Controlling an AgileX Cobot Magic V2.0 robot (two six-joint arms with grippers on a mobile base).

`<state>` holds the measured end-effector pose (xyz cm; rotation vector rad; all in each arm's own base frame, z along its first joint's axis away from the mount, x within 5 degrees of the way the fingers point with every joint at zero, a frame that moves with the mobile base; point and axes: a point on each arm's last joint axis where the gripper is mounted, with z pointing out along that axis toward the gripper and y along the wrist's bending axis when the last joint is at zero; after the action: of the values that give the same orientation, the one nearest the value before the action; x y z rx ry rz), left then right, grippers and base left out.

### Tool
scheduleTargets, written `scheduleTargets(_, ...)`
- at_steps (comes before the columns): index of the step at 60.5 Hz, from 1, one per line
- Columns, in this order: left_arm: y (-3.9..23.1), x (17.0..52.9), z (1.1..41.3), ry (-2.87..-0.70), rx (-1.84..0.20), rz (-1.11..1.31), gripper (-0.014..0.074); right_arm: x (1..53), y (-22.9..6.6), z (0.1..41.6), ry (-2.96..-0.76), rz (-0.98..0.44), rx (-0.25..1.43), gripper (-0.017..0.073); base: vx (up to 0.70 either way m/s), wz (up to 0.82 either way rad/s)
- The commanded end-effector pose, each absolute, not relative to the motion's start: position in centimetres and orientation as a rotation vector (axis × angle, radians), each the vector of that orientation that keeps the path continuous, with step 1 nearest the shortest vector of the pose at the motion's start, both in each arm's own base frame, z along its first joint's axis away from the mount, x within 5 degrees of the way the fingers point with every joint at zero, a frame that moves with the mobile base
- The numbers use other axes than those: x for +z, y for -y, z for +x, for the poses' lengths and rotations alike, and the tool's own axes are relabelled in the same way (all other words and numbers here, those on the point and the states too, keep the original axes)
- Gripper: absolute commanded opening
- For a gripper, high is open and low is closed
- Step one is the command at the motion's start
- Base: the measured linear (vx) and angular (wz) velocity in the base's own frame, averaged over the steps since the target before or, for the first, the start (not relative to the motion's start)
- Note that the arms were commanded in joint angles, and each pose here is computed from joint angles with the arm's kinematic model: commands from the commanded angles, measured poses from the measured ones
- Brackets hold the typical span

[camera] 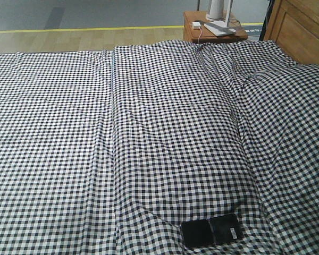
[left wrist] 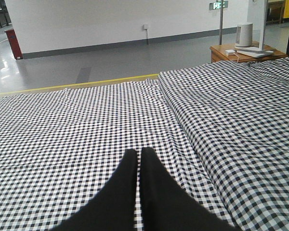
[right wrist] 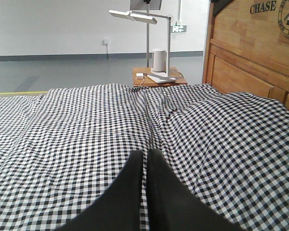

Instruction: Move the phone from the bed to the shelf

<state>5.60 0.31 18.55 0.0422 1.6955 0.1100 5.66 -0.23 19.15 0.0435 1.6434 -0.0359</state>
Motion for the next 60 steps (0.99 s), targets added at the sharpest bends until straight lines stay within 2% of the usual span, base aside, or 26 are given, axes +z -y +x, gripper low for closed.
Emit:
scheduleTargets(1,-0.26,20.12,5.47,-1.588,0.104,0.036,0.0001,19.57,0.34,5.64,-1.571,0.038,-0.061,-0.0003,0.0,0.0)
scheduleTargets(60,-0.26,20.12,5.47,-1.588,0.104,0.036,0.0001,19.58,0.34,5.64,-1.57,0.039,-0.061,-0.0003,0.0,0.0)
